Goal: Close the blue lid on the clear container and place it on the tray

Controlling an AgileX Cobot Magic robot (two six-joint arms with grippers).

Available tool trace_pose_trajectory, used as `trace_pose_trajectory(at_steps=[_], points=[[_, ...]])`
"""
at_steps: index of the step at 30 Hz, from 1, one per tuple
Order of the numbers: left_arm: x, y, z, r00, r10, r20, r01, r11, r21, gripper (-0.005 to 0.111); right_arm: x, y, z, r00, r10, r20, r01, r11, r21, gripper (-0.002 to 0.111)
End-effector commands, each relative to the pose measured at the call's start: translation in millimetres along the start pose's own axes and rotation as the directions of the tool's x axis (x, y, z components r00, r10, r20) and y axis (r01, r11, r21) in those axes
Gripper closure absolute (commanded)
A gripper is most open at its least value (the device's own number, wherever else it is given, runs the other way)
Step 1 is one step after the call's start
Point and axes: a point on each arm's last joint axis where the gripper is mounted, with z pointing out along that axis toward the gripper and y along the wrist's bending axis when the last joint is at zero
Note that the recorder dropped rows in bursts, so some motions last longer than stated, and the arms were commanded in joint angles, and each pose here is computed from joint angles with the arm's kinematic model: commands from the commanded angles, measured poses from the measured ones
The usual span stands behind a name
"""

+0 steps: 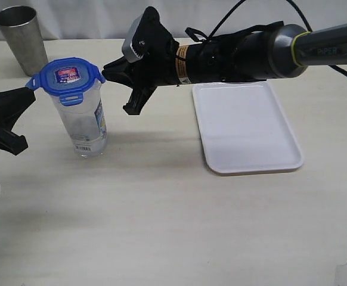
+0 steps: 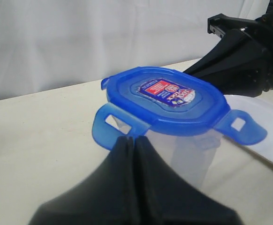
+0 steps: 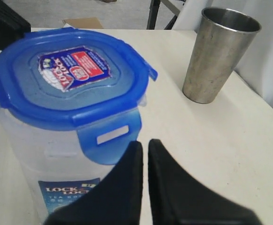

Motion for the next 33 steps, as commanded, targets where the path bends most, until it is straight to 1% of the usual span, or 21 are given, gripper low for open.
trace_pose_trajectory(at_steps=[1, 4, 8, 9, 12, 16, 22, 29, 33], points=[[-2.1, 1.1, 1.3, 1.000, -0.005, 0.018, 0.005, 1.000, 0.002, 0.107, -4.7, -0.4, -1.8, 1.000, -0.018, 0.003, 0.018, 1.000, -0.009, 0.104], [-2.2, 1.4, 1.3, 1.000, -0.006, 0.019, 0.006, 1.000, -0.002, 0.107, -3.7, -1.4, -1.8, 1.000, -0.020, -0.009, 0.020, 1.000, 0.002, 0.104], [-1.5, 5.3, 1.2, 1.000, -0.021, 0.013, 0.022, 0.999, -0.044, 0.107, -1.3, -9.8, -5.4, 0.996, -0.026, -0.082, 0.033, 0.996, 0.084, 0.104], [-1.1, 6.5, 1.2, 1.000, -0.026, 0.009, 0.026, 0.998, -0.057, 0.107, -2.1, -13.6, -8.2, 0.994, -0.021, -0.112, 0.035, 0.992, 0.124, 0.104], [-1.7, 7.5, 1.5, 1.000, -0.027, 0.013, 0.028, 0.998, -0.064, 0.107, -3.6, -17.3, -11.5, 0.991, -0.014, -0.132, 0.035, 0.987, 0.158, 0.104], [-2.7, 6.8, 3.8, 1.000, -0.013, 0.000, 0.013, 0.999, -0.032, 0.107, -3.6, -17.3, -11.5, 0.991, -0.014, -0.132, 0.035, 0.987, 0.158, 0.104], [-6.9, 12.4, 8.4, 1.000, 0.005, 0.000, -0.005, 0.999, -0.040, 0.107, -4.5, -17.4, -11.9, 0.992, 0.000, -0.129, 0.021, 0.987, 0.161, 0.104], [-7.5, 12.8, 8.3, 1.000, 0.002, 0.007, -0.002, 0.999, -0.045, 0.107, -5.3, -16.5, -11.7, 0.993, -0.002, -0.120, 0.020, 0.988, 0.152, 0.104], [-7.5, 12.8, 8.3, 1.000, 0.002, 0.007, -0.002, 0.999, -0.045, 0.107, -9.2, -14.1, -10.9, 0.996, -0.045, -0.083, 0.055, 0.991, 0.121, 0.104]])
